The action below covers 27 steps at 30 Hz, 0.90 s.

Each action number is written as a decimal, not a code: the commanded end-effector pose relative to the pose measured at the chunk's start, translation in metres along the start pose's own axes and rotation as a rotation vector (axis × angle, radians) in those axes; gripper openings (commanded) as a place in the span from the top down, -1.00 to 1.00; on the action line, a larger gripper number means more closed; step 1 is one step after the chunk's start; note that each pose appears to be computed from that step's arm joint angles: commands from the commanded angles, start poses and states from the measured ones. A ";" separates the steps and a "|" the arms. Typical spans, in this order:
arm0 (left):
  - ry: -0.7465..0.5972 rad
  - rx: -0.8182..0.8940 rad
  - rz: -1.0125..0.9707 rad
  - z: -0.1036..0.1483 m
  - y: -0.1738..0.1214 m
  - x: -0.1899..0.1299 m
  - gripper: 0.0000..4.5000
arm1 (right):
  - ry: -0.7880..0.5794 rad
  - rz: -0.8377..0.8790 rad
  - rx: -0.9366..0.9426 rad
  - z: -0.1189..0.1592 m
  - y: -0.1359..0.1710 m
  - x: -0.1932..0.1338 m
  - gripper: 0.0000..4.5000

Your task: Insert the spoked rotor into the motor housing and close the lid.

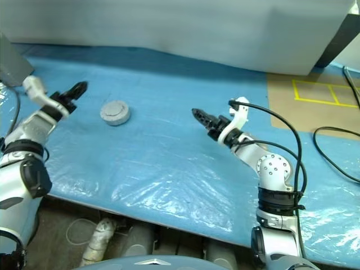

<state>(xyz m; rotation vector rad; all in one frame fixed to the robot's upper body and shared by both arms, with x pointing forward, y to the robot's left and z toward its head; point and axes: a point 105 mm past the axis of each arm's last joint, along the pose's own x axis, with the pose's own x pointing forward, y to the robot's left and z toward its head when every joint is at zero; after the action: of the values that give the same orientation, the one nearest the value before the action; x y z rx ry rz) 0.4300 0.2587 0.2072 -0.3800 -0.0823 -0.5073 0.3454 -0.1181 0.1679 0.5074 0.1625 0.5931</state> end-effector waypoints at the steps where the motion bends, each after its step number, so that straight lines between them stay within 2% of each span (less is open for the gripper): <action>1: 0.116 0.094 -0.349 -0.017 -0.069 0.021 -0.95 | -0.007 -0.033 -0.264 0.007 0.001 -0.008 -0.58; 6: 0.275 0.281 -0.591 -0.074 -0.129 0.021 -0.95 | 0.027 -0.094 -0.446 -0.001 -0.010 -0.019 -0.58; 9: 0.318 0.322 -0.632 -0.100 -0.142 0.022 -0.95 | 0.042 -0.124 -0.489 -0.006 -0.017 -0.023 -0.58; 16: 0.261 0.298 -0.758 -0.103 -0.181 0.027 -0.95 | 0.026 -0.146 -0.550 -0.005 -0.015 -0.023 -0.58; 21: 0.237 0.312 -0.738 -0.097 -0.180 0.029 -0.95 | 0.034 -0.132 -0.582 -0.003 -0.012 -0.021 -0.58; 27: 0.235 0.318 -0.730 -0.102 -0.181 0.026 -0.95 | 0.037 -0.126 -0.583 -0.002 -0.014 -0.016 -0.58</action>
<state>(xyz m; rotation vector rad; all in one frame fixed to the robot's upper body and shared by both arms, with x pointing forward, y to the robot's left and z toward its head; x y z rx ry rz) 0.3652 0.0651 0.1668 0.0178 -0.0162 -1.2334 0.3372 -0.1397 0.1452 -0.0660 0.1061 0.4852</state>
